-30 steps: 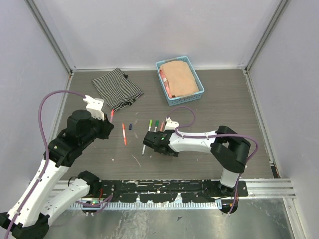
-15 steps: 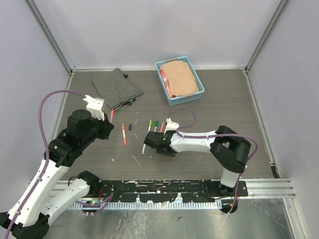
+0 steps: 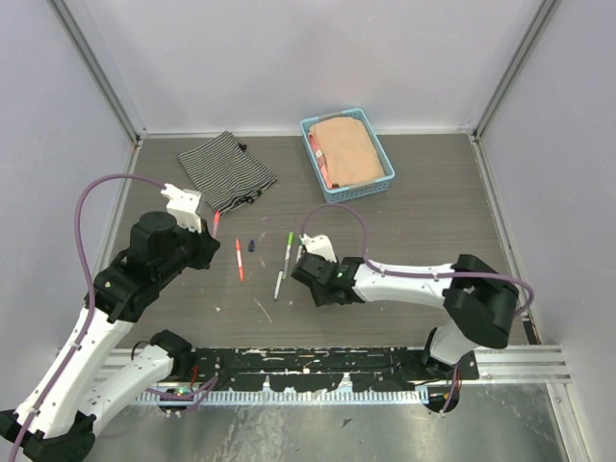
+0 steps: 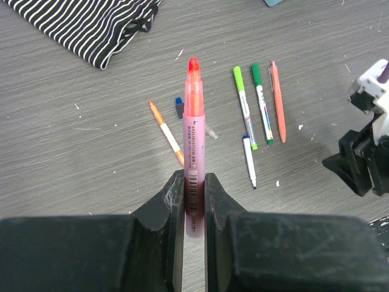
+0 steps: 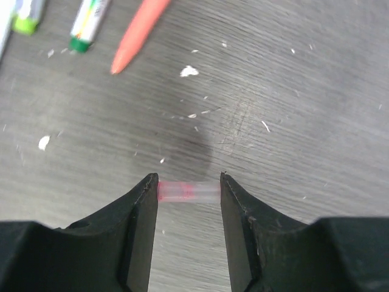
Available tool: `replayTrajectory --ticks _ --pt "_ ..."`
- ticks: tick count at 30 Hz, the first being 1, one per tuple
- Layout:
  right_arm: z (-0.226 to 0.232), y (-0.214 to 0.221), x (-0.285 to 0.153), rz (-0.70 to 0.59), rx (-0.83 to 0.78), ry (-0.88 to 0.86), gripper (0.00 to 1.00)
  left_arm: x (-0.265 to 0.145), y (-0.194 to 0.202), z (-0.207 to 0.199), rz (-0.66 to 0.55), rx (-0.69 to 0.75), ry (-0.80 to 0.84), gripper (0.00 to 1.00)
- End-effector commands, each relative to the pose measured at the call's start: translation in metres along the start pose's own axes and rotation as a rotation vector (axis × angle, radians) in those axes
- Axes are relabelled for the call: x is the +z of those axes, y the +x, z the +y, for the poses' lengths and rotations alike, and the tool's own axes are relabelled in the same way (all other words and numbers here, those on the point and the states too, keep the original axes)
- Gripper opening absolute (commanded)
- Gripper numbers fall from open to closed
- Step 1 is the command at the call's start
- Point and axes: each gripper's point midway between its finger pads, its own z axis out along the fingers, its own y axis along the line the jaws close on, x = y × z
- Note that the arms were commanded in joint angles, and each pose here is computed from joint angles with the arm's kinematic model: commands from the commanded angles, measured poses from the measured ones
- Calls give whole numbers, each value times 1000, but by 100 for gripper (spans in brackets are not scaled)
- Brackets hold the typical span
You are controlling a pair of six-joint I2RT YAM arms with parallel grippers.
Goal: Insert the pens into the pen caps
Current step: Insert the pen cap onto the pen.
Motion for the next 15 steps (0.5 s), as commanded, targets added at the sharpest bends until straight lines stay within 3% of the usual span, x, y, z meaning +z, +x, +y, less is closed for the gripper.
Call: replayTrajectory --ticks 1,8,15 --pt "16 -20 -23 -84 -445 -213 45 1 -5 -1 -25 -2 5 0" --pt "42 -7 -26 -49 -718 -426 44 2 -5 1 -24 -1 -3 0" --pt "49 -2 -16 -30 -782 -452 44 1 -4 2 -26 -3 -6 0"
